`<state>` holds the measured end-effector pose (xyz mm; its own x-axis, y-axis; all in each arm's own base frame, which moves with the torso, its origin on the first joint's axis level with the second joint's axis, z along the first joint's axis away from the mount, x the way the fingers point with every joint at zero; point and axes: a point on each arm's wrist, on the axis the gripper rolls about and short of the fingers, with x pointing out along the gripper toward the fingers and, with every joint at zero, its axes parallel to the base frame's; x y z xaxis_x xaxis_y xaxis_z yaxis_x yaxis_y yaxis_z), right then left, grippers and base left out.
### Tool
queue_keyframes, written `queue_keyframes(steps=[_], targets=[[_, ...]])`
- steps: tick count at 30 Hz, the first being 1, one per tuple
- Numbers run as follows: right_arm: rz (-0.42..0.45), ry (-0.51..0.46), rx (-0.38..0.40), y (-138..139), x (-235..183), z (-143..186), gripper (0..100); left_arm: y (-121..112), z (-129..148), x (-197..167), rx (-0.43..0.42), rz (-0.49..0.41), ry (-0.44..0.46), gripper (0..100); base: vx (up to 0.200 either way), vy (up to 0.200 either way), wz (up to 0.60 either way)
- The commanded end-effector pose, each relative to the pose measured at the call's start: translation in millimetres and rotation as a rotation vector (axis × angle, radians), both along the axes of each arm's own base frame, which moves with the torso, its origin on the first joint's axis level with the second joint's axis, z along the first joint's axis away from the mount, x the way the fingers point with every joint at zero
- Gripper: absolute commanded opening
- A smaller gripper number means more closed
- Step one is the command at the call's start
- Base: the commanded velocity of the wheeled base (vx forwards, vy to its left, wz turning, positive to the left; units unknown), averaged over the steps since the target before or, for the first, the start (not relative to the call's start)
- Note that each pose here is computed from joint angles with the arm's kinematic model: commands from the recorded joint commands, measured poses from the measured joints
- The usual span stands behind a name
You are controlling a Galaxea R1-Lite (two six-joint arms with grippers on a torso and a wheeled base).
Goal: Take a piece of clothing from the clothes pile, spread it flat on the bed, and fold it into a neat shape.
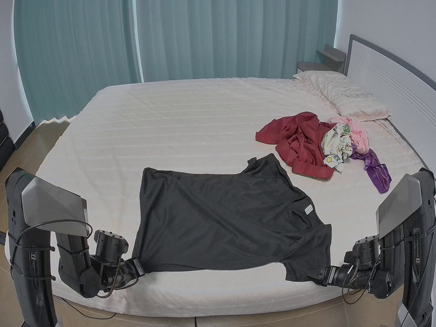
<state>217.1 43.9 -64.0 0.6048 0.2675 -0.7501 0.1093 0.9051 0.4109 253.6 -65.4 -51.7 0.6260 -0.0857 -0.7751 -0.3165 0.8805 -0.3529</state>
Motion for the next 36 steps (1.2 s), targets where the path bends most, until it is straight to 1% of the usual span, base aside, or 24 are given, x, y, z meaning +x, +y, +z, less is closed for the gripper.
queue_keyframes(steps=[1,2,3,5,9,14,15,16,18,23,24,27,28,31,36], targets=[[-0.001,-0.006,-0.009,6,3,-6,100,0,-1,0,0.001,0.001,0.002,0,0.000,0.000,0.00],[-0.002,-0.006,-0.012,6,4,-6,100,0,0,0,0.000,0.001,0.001,0,0.000,0.000,0.00],[-0.001,-0.002,-0.013,6,3,-7,0,0,0,0,0.000,0.001,0.001,0,0.000,0.000,0.00],[0.001,-0.003,-0.012,7,3,-7,0,0,0,0,0.000,0.001,0.001,0,0.000,0.000,0.00],[0.004,0.030,-0.023,4,-8,-3,0,0,0,1,-0.003,0.001,-0.002,0,0.000,0.000,0.00],[-0.002,0.049,-0.037,0,-14,0,0,0,1,2,-0.009,0.003,-0.022,0,0.000,0.000,0.00],[-0.020,0.044,-0.037,-4,-13,1,0,1,2,2,-0.013,0.008,-0.028,0,0.000,0.000,0.00],[-0.020,0.044,-0.037,-4,-13,1,0,1,2,2,-0.013,0.008,-0.028,0,0.000,0.000,0.00],[-0.037,0.038,-0.049,-11,-13,6,0,3,1,-3,0.009,0.006,-0.018,0,0.000,0.000,0.00],[-0.017,0.116,-0.078,-14,-22,13,0,5,8,-9,0.013,-0.008,-0.043,0,0.000,0.000,0.00],[0.003,0.148,-0.095,-14,-26,13,0,6,9,-14,0.037,-0.033,-0.034,0,0.000,0.000,0.00],[0.039,0.192,-0.121,-14,-31,14,0,9,8,-23,0.086,-0.078,-0.005,0,0.000,0.000,0.00],[0.061,0.223,-0.136,-14,-35,12,0,10,7,-29,0.116,-0.102,0.011,0,0.000,0.000,0.00],[0.078,0.243,-0.147,-14,-37,12,0,12,7,-33,0.142,-0.113,0.020,0,0.000,0.000,0.00],[0.110,0.272,-0.163,-11,-42,14,0,14,3,-40,0.181,-0.144,0.059,0,0.000,0.000,0.00]])
